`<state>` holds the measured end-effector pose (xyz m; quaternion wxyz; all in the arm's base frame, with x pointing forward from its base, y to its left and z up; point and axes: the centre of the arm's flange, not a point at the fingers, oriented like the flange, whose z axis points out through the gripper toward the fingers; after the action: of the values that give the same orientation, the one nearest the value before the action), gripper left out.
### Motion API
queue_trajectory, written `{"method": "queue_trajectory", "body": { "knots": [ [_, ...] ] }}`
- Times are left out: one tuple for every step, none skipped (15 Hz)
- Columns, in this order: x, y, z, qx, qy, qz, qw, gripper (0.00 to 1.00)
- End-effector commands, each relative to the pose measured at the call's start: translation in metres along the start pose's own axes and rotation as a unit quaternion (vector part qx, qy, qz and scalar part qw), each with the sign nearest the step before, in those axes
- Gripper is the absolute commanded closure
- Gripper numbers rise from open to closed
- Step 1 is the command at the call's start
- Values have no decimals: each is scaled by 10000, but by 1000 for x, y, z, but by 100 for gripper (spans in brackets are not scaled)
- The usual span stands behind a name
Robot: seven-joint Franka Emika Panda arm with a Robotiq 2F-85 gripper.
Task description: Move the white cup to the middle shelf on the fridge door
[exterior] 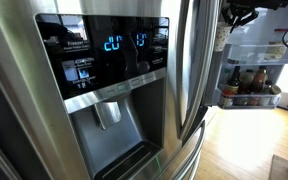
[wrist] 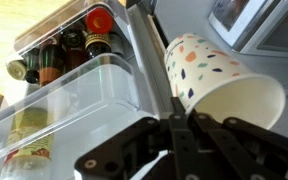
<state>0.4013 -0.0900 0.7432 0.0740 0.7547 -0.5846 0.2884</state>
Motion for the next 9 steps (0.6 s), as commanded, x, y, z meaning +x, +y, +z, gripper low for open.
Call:
{"method": "queue_trajectory", "body": {
  "knots": [
    [6,21,-19,-207,319,432,9983,99],
    [9,27,-21,-230,383,530,9976,99],
    [13,36,-26,-274,438,611,9968,99],
    [15,42,-27,-319,478,677,9961,99],
    [18,52,-32,-390,525,738,9951,99],
    [21,60,-34,-381,558,729,9950,99],
    [26,70,-36,-384,568,743,9949,99],
    [31,79,-37,-416,636,766,9942,99],
    [37,87,-38,-404,685,802,9936,99]
  ]
}}
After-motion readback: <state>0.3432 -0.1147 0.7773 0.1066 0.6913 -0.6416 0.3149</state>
